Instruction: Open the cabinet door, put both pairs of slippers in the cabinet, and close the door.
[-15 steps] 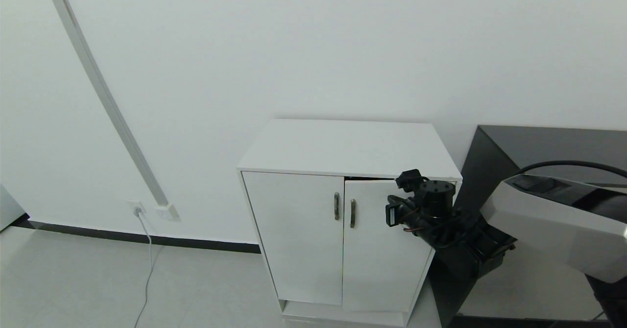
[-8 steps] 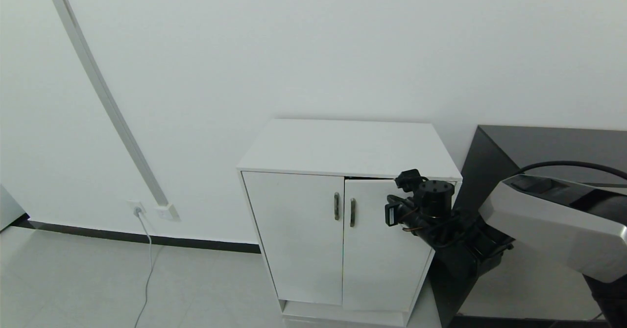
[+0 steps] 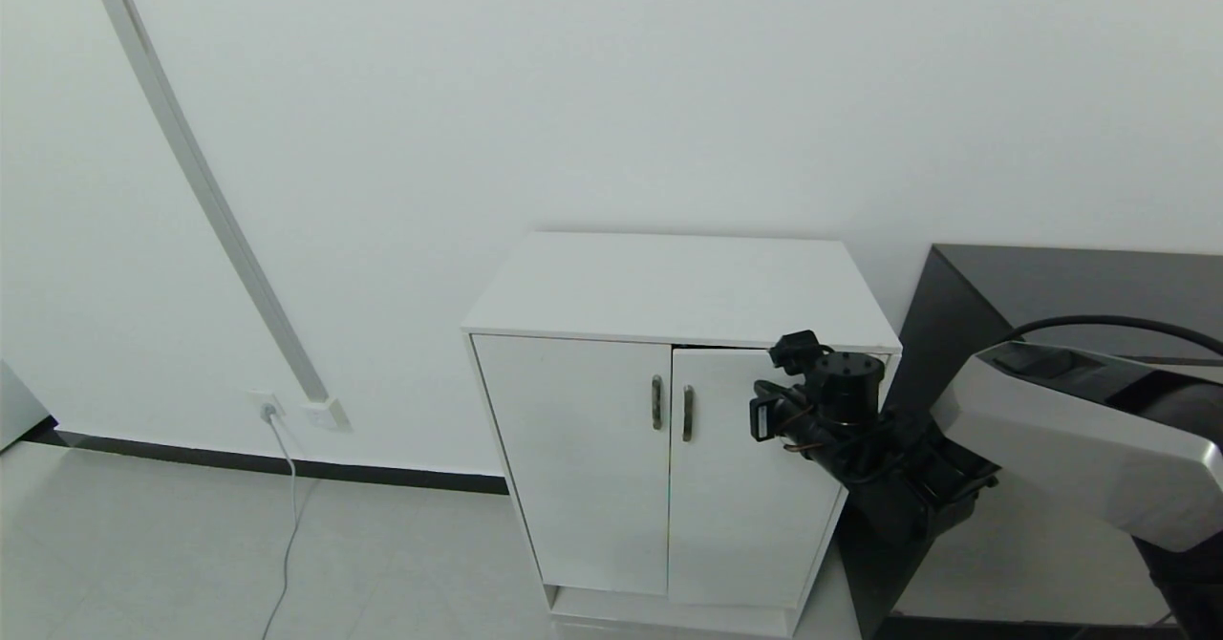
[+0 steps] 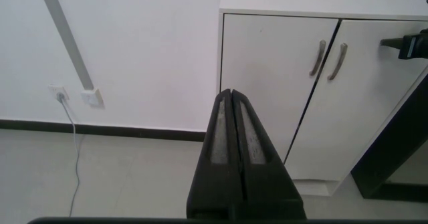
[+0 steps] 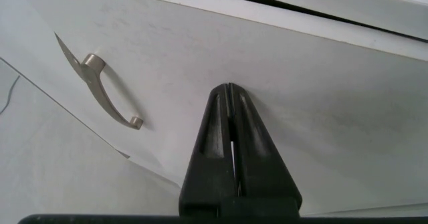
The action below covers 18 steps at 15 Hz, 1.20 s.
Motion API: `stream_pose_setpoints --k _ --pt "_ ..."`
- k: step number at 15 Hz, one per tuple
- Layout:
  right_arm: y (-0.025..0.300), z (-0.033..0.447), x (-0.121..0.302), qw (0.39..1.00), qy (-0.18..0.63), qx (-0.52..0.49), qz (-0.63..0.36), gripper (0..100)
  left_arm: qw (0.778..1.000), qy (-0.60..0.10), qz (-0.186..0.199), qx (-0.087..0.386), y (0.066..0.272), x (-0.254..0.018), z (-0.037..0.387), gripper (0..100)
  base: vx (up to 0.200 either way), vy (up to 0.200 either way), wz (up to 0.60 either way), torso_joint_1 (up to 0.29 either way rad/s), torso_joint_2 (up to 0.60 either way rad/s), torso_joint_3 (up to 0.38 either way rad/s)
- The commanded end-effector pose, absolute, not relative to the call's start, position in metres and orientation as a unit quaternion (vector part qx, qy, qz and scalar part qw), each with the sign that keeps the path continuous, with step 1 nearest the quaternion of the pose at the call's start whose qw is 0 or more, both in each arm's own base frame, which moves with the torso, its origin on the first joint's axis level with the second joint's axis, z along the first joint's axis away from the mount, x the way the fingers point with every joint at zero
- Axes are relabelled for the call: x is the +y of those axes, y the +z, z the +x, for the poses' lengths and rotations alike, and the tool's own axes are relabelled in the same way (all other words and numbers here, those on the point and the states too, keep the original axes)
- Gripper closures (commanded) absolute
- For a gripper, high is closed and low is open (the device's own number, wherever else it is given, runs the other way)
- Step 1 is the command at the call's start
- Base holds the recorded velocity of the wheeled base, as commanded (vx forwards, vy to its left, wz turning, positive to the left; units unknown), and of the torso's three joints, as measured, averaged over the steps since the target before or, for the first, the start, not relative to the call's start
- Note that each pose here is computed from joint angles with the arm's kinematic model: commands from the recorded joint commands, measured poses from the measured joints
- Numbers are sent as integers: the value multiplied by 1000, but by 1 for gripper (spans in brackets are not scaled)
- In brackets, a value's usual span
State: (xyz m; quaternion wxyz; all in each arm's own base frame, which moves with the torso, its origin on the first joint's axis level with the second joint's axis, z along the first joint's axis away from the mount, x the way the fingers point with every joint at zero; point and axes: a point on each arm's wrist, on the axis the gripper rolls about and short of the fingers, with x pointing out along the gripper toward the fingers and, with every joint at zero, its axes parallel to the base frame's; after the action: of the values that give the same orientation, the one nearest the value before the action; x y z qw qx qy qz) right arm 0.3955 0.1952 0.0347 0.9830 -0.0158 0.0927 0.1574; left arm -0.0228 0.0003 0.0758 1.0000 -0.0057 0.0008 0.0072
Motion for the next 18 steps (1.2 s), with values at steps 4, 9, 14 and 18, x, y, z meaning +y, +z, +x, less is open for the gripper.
stream_pose_setpoints --k 4,9,14,18 --pt "35 396 196 983 158 92 -16 100 1000 8 -6 1 76 0 -23 100 0 0 0 0 0 0" --pt "32 399 197 983 158 90 -15 100 1000 8 -6 1 76 0 -23 100 0 0 0 0 0 0" --pt "32 400 198 983 158 89 -15 100 1000 8 -6 1 76 0 -23 100 0 0 0 0 0 0" --pt "34 403 198 984 157 83 -13 100 1000 8 -6 1 76 0 -23 100 0 0 0 0 0 0"
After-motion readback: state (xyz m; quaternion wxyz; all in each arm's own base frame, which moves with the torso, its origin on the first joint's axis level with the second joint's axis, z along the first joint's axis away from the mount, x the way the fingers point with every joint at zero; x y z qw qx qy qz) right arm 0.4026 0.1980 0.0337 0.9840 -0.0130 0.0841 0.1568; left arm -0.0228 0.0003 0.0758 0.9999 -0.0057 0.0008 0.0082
